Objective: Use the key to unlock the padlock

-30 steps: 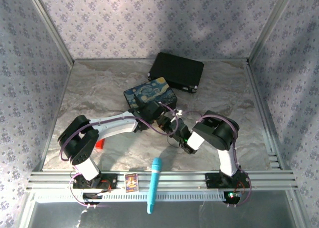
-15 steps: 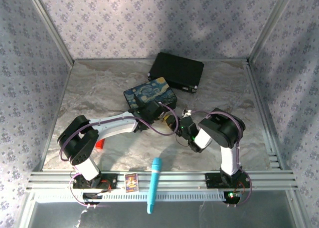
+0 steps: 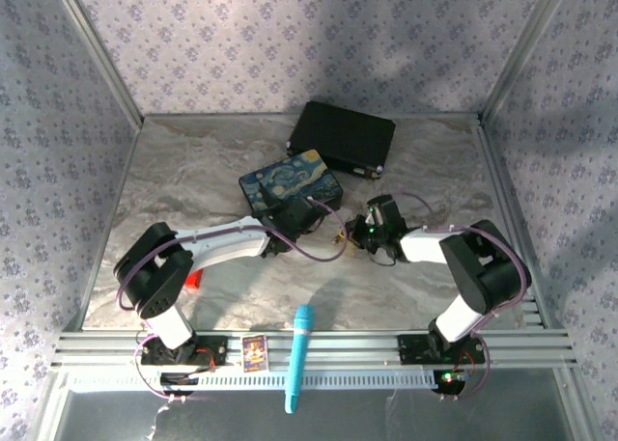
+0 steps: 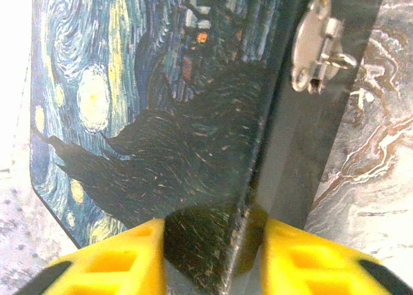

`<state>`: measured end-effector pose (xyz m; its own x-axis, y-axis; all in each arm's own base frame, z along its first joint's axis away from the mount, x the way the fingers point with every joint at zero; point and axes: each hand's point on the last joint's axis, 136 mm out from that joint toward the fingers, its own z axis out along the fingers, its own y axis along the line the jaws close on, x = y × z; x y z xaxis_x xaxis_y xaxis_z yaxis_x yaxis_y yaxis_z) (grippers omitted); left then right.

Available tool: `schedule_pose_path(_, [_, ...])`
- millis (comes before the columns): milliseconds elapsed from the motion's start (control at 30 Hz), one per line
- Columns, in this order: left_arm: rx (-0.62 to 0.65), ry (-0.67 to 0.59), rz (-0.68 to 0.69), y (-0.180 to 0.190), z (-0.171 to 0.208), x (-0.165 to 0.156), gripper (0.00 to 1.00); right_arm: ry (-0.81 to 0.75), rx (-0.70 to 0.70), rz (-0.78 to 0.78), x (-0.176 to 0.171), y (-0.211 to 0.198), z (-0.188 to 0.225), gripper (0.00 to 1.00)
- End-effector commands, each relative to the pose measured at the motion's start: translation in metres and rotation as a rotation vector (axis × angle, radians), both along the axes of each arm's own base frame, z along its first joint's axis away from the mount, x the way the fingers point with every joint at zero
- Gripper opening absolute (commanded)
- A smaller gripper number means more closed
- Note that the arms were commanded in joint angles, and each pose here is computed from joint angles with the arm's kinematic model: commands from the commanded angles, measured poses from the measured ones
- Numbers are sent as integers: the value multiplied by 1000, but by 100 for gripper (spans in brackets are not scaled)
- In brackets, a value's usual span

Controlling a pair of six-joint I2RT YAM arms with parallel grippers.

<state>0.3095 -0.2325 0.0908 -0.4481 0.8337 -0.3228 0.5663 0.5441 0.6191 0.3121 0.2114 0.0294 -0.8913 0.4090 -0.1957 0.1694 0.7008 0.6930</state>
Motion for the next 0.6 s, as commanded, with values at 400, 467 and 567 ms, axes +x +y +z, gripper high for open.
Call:
schedule_pose_path(400, [-10, -125, 357, 49, 2, -11, 100, 431, -452, 352, -82, -91, -21, 22])
schedule_pose_path(467, [-29, -136, 413, 58, 4, -9, 100, 432, -485, 365, -78, -95, -19, 27])
schedule_pose_path(567, [-48, -124, 503, 78, 1, -3, 100, 422, -545, 370, -72, -102, -13, 30])
